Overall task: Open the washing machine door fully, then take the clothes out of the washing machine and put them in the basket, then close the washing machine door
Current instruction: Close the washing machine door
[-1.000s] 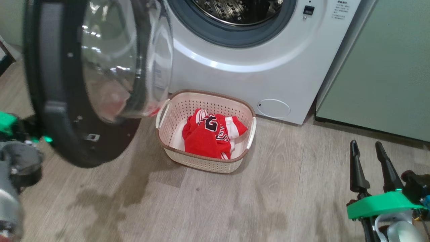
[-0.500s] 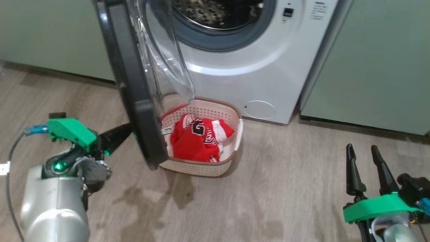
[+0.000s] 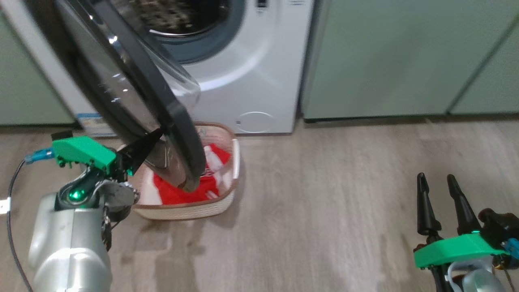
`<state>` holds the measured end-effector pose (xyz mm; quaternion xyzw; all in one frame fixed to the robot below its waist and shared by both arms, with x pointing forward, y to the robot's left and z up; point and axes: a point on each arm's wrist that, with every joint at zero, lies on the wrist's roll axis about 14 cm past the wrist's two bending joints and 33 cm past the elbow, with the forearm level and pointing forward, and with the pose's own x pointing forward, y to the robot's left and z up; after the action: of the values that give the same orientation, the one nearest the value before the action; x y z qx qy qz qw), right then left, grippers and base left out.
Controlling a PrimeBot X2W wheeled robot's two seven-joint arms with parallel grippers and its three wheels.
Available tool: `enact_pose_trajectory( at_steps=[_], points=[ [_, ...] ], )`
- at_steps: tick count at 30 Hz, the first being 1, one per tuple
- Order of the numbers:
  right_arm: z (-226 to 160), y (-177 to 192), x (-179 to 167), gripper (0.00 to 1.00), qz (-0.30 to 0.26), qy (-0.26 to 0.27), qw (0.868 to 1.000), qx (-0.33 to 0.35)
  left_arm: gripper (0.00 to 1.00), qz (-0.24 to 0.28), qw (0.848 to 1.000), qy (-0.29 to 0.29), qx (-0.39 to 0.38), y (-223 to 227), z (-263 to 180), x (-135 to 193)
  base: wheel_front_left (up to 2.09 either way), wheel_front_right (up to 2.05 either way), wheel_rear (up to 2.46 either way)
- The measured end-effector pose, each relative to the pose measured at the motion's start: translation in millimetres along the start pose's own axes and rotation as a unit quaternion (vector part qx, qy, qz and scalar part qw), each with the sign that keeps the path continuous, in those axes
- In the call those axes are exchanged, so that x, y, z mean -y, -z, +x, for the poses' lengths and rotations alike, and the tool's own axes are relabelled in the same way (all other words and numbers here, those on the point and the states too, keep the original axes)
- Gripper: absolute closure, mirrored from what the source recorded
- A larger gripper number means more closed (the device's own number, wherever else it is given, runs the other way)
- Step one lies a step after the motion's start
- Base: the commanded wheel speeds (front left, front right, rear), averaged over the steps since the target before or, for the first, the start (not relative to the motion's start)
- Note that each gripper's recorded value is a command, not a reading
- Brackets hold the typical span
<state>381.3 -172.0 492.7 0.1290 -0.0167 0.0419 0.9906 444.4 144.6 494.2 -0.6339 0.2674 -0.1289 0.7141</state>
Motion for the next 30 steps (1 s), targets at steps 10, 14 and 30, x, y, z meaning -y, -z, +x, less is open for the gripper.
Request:
enact_pose_trajectory(
  at_steps=[10,14,30],
  points=[
    [-41.1,-11.6,60.1,0.0,-0.008,0.099,0.995,0.013,1.0,-0.002,0.998,0.005,-0.065,47.3,73.4,16.1,0.0,0.0,0.0],
    [-52.0,-15.7,71.6,0.0,-0.01,0.12,0.993,0.019,1.0,0.003,0.997,0.009,-0.076,58.7,86.8,21.9,0.0,0.0,0.0],
    [-21.4,-21.4,42.2,0.0,-0.005,0.066,0.997,0.031,0.0,0.066,0.996,-0.015,0.065,-4.4,12.5,-3.1,0.0,0.0,0.0]
  ],
)
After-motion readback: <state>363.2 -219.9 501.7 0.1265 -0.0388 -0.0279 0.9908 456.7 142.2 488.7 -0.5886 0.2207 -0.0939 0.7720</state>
